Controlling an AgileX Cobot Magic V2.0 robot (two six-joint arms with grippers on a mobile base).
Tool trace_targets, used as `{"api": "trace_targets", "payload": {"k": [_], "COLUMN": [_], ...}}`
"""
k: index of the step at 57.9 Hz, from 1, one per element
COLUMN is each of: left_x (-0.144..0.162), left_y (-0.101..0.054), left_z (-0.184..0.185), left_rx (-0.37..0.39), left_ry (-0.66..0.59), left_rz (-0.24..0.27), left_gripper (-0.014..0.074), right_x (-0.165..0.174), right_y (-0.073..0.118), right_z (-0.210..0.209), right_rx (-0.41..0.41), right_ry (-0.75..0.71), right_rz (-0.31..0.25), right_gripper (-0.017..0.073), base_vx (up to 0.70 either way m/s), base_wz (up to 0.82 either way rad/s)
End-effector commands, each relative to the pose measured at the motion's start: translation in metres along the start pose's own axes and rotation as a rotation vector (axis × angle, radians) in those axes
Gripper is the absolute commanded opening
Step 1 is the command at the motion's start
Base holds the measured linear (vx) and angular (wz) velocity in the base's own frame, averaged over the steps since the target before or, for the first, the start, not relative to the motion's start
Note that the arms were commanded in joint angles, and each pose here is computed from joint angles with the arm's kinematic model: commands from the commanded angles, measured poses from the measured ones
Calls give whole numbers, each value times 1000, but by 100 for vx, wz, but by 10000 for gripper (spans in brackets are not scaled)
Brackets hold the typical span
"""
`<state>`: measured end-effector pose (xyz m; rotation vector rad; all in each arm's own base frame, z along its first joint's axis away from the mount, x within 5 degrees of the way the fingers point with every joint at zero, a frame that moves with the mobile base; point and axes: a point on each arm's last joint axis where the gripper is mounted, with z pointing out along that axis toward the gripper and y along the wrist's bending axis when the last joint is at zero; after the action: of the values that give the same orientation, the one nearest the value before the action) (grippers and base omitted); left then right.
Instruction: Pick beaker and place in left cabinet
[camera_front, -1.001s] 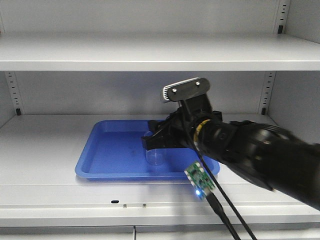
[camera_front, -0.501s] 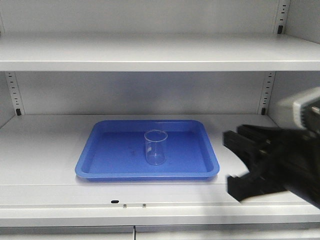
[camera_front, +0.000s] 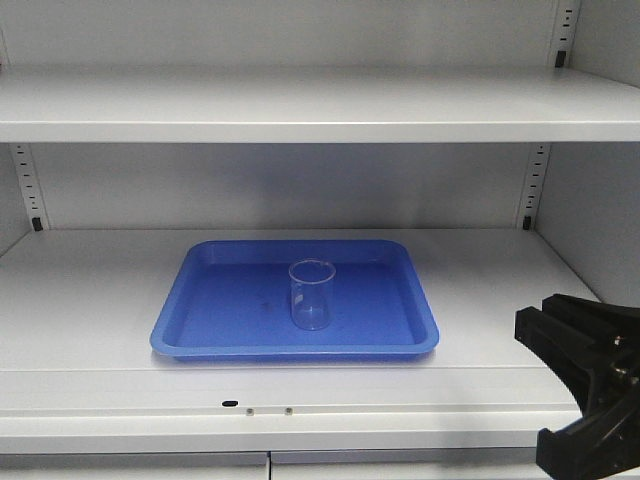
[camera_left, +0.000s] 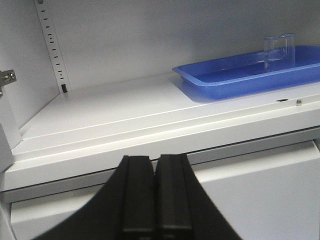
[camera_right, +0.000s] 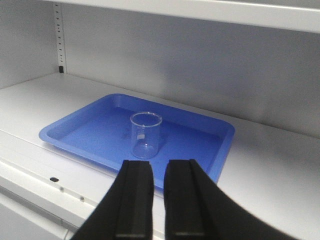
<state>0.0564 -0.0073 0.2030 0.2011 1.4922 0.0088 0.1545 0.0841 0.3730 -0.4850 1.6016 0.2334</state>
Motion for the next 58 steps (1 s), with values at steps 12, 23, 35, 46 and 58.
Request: {"api": "trace_targets", "payload": {"k": [12,23,35,46,58], "left_x": [-3,-3,-3,-3,-3], "left_y": [0,0,0,0,0], "left_z": [-1,-1,-1,-1,-1], "left_rx": [-7,-7,-7,-7,-7], "left_ry": [-77,-77,-77,-77,-77], "left_rz": [-6,-6,-6,-6,-6], "left_gripper": [1,1,1,1,1], "right_x": [-11,2,72,132,187], "right_y": [-18,-38,-29,-14,-5], "right_z": [-22,-61,-89,-111,-106], "right_rx": [110,267,377,436,407], "right_ry": [-18,0,-154,-205,-124], "right_rz": [89,156,85,79,147], "right_gripper": [183,171,50,-11,-8], "base_vx": [0,0,0,0,0], "base_wz": [0,0,0,0,0]}}
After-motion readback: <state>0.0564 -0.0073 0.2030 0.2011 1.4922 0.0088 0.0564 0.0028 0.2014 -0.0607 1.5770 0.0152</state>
